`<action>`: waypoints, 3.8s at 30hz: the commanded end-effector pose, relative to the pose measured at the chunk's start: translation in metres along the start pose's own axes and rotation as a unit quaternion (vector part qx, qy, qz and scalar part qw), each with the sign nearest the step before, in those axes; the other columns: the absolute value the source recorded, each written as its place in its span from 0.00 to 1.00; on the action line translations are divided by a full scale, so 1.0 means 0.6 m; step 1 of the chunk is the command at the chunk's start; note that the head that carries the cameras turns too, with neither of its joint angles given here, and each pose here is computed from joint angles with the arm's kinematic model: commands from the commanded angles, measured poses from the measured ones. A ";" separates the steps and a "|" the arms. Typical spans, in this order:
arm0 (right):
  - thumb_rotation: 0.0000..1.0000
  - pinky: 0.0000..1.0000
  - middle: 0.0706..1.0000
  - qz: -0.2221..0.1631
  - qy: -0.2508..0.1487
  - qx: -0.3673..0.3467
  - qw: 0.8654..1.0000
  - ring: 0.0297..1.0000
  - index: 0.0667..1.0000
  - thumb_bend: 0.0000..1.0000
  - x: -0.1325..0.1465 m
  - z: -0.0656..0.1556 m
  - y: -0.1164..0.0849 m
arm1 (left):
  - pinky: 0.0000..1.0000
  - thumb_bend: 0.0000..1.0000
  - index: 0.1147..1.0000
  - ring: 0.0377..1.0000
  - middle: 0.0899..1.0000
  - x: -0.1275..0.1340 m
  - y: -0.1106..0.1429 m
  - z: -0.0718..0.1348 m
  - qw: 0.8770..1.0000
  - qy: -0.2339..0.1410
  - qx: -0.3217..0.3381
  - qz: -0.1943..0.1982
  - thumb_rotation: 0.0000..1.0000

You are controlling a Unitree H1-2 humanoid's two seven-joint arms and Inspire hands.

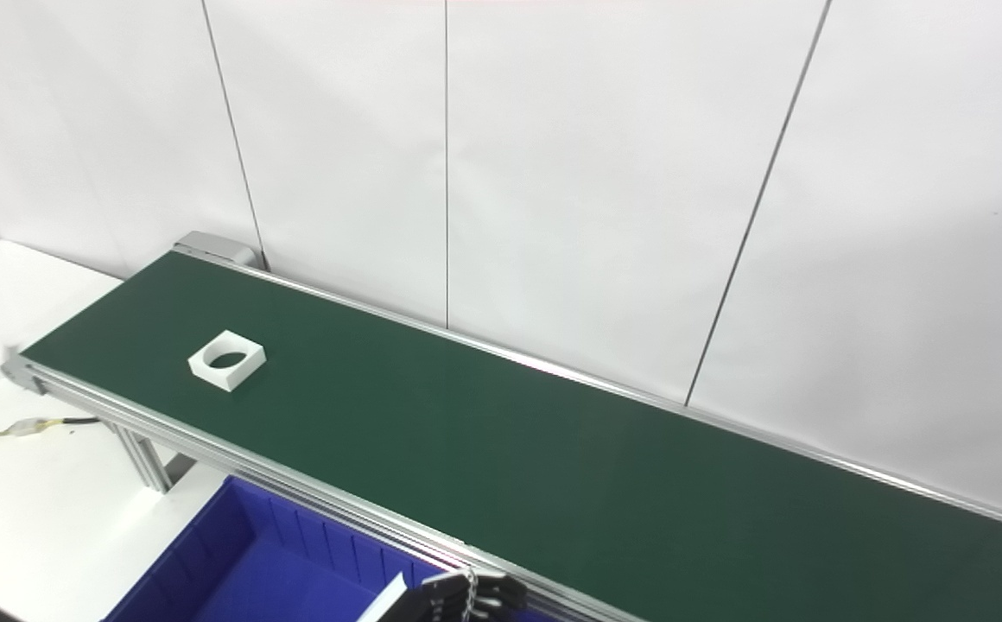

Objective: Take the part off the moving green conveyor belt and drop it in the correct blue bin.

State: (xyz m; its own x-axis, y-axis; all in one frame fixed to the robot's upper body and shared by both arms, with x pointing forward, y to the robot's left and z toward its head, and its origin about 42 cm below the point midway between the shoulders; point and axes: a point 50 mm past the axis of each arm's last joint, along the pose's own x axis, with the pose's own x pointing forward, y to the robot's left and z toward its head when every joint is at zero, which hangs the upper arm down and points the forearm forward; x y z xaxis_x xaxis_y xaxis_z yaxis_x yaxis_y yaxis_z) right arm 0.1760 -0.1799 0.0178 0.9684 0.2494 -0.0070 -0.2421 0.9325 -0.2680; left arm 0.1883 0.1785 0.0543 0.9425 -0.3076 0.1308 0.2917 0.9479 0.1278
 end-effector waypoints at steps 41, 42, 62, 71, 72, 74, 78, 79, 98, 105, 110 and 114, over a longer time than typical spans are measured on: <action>0.52 0.64 0.80 -0.009 -0.036 0.003 0.999 0.74 0.87 0.44 0.016 0.010 -0.003 | 0.60 0.82 0.74 0.67 0.72 0.087 0.129 0.147 0.983 -0.128 0.128 0.001 0.39; 0.52 0.64 0.80 -0.009 -0.036 0.004 0.999 0.74 0.87 0.44 0.016 0.010 -0.003 | 0.60 0.82 0.74 0.68 0.72 0.089 0.131 0.150 0.982 -0.128 0.136 -0.001 0.39; 0.56 0.63 0.79 -0.008 -0.042 0.003 0.999 0.73 0.87 0.48 0.017 0.017 -0.002 | 0.74 0.76 0.80 0.80 0.81 0.170 0.258 0.198 0.951 -0.083 0.298 -0.004 0.23; 0.57 0.64 0.80 -0.010 -0.045 0.006 0.999 0.73 0.87 0.49 0.017 0.021 0.000 | 0.73 0.82 0.79 0.79 0.80 0.207 0.323 0.200 0.935 -0.063 0.348 0.000 0.18; 0.58 0.64 0.80 -0.010 -0.045 0.007 0.999 0.73 0.87 0.49 0.017 0.021 0.000 | 0.74 0.82 0.79 0.80 0.80 0.210 0.330 0.203 0.933 -0.055 0.355 0.001 0.18; 0.58 0.64 0.80 -0.009 -0.046 0.008 0.999 0.74 0.88 0.50 0.018 0.022 0.001 | 0.75 0.81 0.80 0.80 0.81 0.215 0.342 0.209 0.928 -0.044 0.371 0.002 0.17; 0.59 0.65 0.80 -0.009 -0.048 0.007 0.999 0.74 0.88 0.50 0.020 0.024 0.002 | 0.69 0.83 0.81 0.77 0.81 0.229 0.369 0.208 0.917 -0.037 0.397 0.004 0.14; 0.59 0.64 0.80 -0.009 -0.049 0.005 0.999 0.73 0.88 0.50 0.020 0.024 0.002 | 0.70 0.84 0.81 0.77 0.81 0.231 0.375 0.204 0.915 -0.033 0.401 0.004 0.13; 0.60 0.65 0.80 -0.008 -0.052 0.011 0.999 0.74 0.88 0.50 0.023 0.027 0.009 | 0.79 0.88 0.84 0.86 0.87 0.282 0.436 0.221 0.852 0.055 0.519 -0.022 0.05; 0.60 0.65 0.80 -0.008 -0.055 0.011 0.998 0.74 0.88 0.50 0.024 0.030 0.013 | 0.81 0.91 0.85 0.87 0.89 0.291 0.464 0.220 0.826 0.097 0.554 -0.033 0.02; 0.58 0.64 0.80 -0.008 -0.057 0.013 0.998 0.74 0.88 0.49 0.025 0.032 0.014 | 0.80 0.92 0.85 0.87 0.89 0.294 0.473 0.216 0.810 0.111 0.574 -0.039 0.00; 0.59 0.64 0.80 -0.007 -0.059 0.011 0.998 0.74 0.88 0.49 0.023 0.034 0.015 | 0.80 0.92 0.86 0.88 0.89 0.292 0.477 0.213 0.796 0.124 0.591 -0.054 0.00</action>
State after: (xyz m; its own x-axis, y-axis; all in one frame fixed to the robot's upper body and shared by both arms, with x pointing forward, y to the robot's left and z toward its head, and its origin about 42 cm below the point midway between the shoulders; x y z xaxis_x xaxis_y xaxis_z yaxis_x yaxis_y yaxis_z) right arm 0.1813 -0.1678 0.0212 0.9662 0.2575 0.0131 -0.2455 0.9344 -0.2581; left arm 0.4072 0.3750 0.2106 0.9603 -0.2238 -0.1667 0.2106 0.1892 0.9591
